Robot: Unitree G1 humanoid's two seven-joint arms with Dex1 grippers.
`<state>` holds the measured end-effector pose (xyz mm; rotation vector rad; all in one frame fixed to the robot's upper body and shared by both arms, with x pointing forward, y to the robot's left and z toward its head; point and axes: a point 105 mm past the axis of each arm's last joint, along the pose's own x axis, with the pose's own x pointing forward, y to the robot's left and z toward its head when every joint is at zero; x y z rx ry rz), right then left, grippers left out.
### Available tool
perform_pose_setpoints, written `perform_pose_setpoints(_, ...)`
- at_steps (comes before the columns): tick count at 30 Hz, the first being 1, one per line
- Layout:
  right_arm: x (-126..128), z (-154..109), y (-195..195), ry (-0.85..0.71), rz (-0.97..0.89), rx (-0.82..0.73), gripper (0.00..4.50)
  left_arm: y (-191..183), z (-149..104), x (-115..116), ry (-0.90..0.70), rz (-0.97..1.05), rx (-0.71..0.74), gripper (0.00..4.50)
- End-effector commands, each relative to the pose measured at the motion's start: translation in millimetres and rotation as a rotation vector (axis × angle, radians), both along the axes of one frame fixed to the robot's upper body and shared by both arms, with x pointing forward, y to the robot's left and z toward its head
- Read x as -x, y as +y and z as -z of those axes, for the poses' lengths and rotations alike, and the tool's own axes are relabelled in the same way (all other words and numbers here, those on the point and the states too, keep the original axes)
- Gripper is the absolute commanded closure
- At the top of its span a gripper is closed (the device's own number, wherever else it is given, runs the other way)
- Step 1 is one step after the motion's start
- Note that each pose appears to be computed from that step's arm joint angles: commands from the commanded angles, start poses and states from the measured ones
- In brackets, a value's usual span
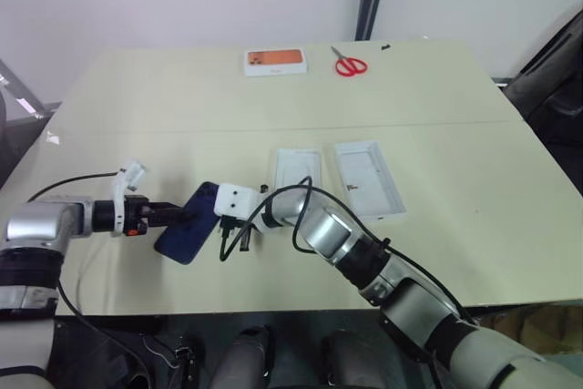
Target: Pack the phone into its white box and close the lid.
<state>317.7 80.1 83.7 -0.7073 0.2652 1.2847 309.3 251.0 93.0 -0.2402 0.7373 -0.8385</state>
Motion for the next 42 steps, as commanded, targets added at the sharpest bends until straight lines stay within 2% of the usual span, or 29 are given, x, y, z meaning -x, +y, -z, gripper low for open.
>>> perform_pose_setpoints(1, -8, 0, -8, -0.014, 0.039, 0.017, 4.46, -20, 31, 17, 0.149, 0.042, 0.044, 1.03)
perform_pose_setpoints(7, -11, 1, -13, -0.006, 0.058, 0.019, 4.46, -26, 32, 19, 0.165, 0.051, 0.055, 1.03)
perform_pose_setpoints(15, -11, 1, -13, 0.0, 0.058, 0.014, 4.46, -31, 23, 15, 0.213, 0.001, 0.183, 1.03)
perform_pose_setpoints(21, -12, 1, -15, -0.002, 0.061, 0.014, 4.46, -39, 21, 15, 0.182, 0.046, 0.153, 1.03)
perform_pose_setpoints(28, -14, 2, -18, -0.011, 0.07, 0.018, 4.46, -32, 20, 13, 0.197, -0.015, 0.186, 1.03)
perform_pose_setpoints(29, -14, 2, -18, -0.01, 0.07, 0.017, 4.5, -30, 21, 13, 0.201, -0.022, 0.181, 1.56)
perform_pose_setpoints(31, -13, 2, -18, -0.009, 0.069, 0.016, 4.5, -29, 21, 13, 0.205, -0.034, 0.19, 2.31)
perform_pose_setpoints(34, -13, 2, -18, -0.014, 0.068, 0.017, 4.5, -26, 21, 12, 0.206, -0.054, 0.201, 3.82)
perform_pose_setpoints(41, -14, 1, -18, -0.019, 0.071, 0.01, 4.5, -22, 21, 15, 0.226, -0.094, 0.251, 3.82)
perform_pose_setpoints(42, -14, 0, -18, -0.023, 0.07, 0.008, 4.5, -22, 21, 15, 0.231, -0.102, 0.263, 4.06)
